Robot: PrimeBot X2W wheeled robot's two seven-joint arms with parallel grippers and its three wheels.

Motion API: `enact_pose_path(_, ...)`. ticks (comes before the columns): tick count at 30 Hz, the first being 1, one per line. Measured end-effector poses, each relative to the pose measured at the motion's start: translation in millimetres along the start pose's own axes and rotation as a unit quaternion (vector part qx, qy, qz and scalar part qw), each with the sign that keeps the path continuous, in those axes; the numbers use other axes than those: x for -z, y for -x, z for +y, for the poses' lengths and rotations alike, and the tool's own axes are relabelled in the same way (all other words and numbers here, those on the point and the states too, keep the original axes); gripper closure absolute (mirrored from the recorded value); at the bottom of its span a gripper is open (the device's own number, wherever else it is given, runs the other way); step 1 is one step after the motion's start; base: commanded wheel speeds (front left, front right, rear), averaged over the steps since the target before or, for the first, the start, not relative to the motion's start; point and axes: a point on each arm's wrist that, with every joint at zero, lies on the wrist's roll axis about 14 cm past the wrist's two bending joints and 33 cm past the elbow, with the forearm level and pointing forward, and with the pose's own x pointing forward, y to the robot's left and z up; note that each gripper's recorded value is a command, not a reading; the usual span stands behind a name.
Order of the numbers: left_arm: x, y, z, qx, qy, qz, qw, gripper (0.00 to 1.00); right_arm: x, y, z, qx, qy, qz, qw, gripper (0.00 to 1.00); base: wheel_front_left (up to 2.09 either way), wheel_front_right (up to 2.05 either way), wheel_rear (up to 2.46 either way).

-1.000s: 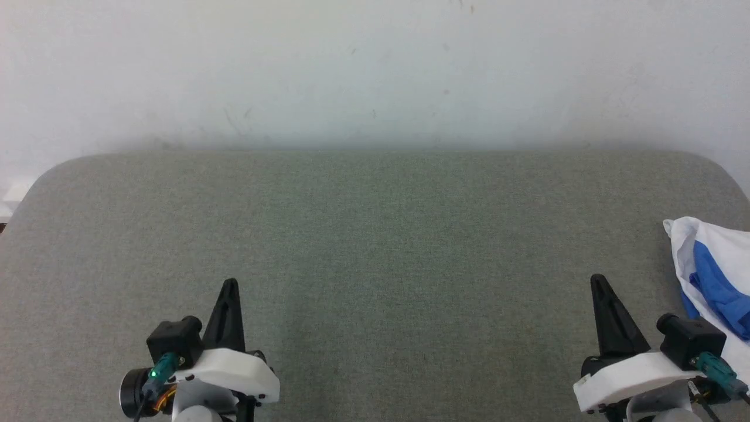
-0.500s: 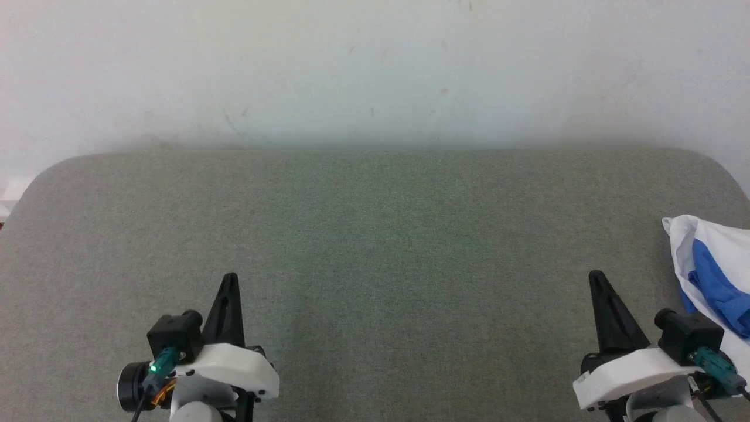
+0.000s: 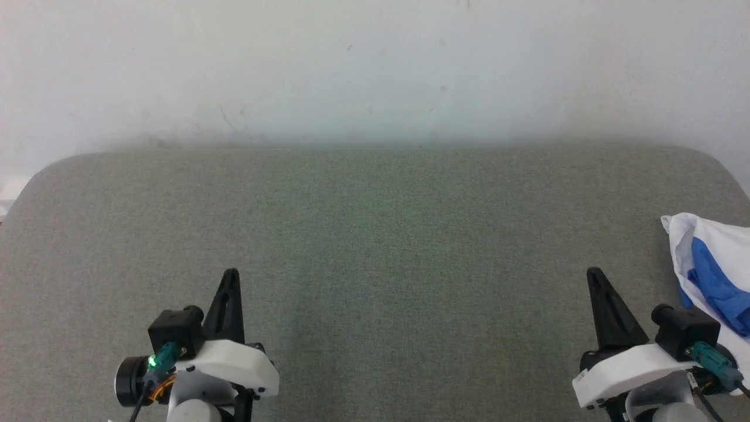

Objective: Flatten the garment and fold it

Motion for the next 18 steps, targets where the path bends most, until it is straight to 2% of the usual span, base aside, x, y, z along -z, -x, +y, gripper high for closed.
enact_pose_path(18,-2.1,0.2,-1.8,0.006,-0.012,0.005,1.0,1.0,-3.2,-1.6,2.1,-0.005,0.015,0.006,1.0,1.0,0.0,0.0,0.0)
